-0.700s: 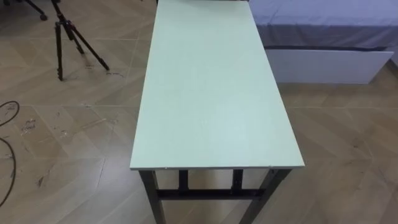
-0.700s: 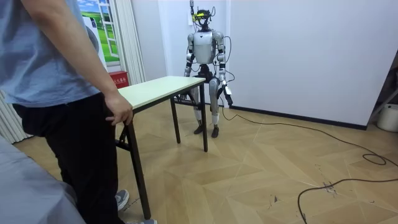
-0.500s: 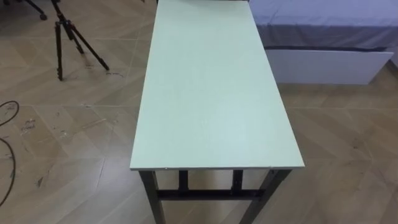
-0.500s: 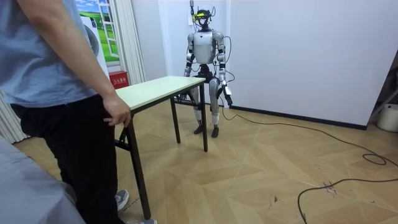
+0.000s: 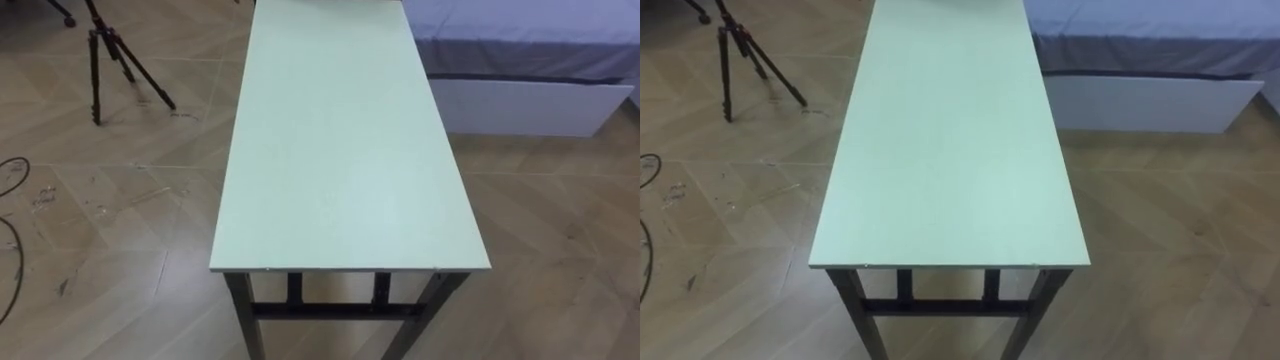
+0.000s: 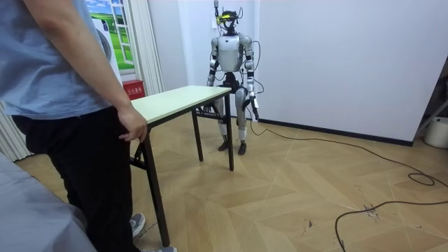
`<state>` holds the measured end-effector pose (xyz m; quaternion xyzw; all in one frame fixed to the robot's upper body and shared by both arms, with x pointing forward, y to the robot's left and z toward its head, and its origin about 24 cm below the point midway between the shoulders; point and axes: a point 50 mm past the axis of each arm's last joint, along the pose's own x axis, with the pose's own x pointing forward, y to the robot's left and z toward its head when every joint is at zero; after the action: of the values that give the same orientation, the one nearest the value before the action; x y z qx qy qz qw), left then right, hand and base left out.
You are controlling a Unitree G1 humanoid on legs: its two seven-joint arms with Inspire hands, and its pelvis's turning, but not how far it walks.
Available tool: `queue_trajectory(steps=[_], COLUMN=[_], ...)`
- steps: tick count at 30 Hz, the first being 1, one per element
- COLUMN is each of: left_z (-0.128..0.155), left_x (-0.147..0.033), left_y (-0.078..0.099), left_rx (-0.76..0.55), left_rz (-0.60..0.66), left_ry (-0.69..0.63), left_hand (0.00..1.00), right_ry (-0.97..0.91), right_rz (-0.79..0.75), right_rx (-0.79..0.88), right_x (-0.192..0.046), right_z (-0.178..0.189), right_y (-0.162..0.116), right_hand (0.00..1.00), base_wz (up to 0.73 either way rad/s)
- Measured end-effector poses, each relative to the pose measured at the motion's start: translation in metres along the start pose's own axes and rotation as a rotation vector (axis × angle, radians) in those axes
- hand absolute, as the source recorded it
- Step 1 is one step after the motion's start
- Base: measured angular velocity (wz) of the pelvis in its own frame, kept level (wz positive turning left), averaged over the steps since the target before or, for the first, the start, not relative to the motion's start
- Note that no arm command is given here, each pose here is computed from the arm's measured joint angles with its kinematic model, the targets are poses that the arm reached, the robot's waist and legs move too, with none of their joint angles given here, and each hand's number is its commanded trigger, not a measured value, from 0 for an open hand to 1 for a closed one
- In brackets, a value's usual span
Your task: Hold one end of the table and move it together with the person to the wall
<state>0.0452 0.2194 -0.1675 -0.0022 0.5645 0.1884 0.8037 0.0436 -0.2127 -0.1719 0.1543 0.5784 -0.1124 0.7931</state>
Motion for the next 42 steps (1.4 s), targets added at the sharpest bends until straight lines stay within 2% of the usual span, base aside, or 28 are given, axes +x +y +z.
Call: queue_trajectory(steps=[4, 11, 19, 25, 30, 39, 42], left_z=[0.008, 0.021, 0.034, 0.055, 0.070, 0.084, 0.093], left_x=[0.001, -0.001, -0.013, -0.029, -0.044, -0.060, -0.067], left_y=[-0.008, -0.016, -0.026, -0.043, -0.059, -0.074, -0.079], left_rx=[-0.125, -0.206, -0.449, -0.486, -0.500, -0.471, -0.509], left_rz=[-0.125, -0.246, -0.425, -0.580, -0.715, -0.843, -0.896], left_ry=[-0.014, -0.064, -0.134, -0.218, -0.275, -0.316, -0.334], left_hand=[0.00, 0.00, 0.00, 0.00, 0.00, 0.00, 0.00], right_ry=[-0.061, -0.137, -0.257, -0.349, -0.388, -0.376, -0.384], right_rz=[0.092, 0.205, 0.318, 0.475, 0.594, 0.715, 0.786], right_rx=[0.051, 0.115, 0.225, 0.289, 0.237, 0.176, 0.203], right_x=[0.000, -0.006, -0.021, -0.033, -0.041, -0.046, -0.052], right_z=[0.011, 0.016, 0.025, 0.041, 0.054, 0.056, 0.061], right_y=[0.006, 0.008, 0.010, 0.031, 0.053, 0.078, 0.091], right_hand=[0.00, 0.00, 0.00, 0.00, 0.00, 0.00, 0.00], base_wz=[0.03, 0.00, -0.02, -0.01, 0.00, 0.00, -0.02])
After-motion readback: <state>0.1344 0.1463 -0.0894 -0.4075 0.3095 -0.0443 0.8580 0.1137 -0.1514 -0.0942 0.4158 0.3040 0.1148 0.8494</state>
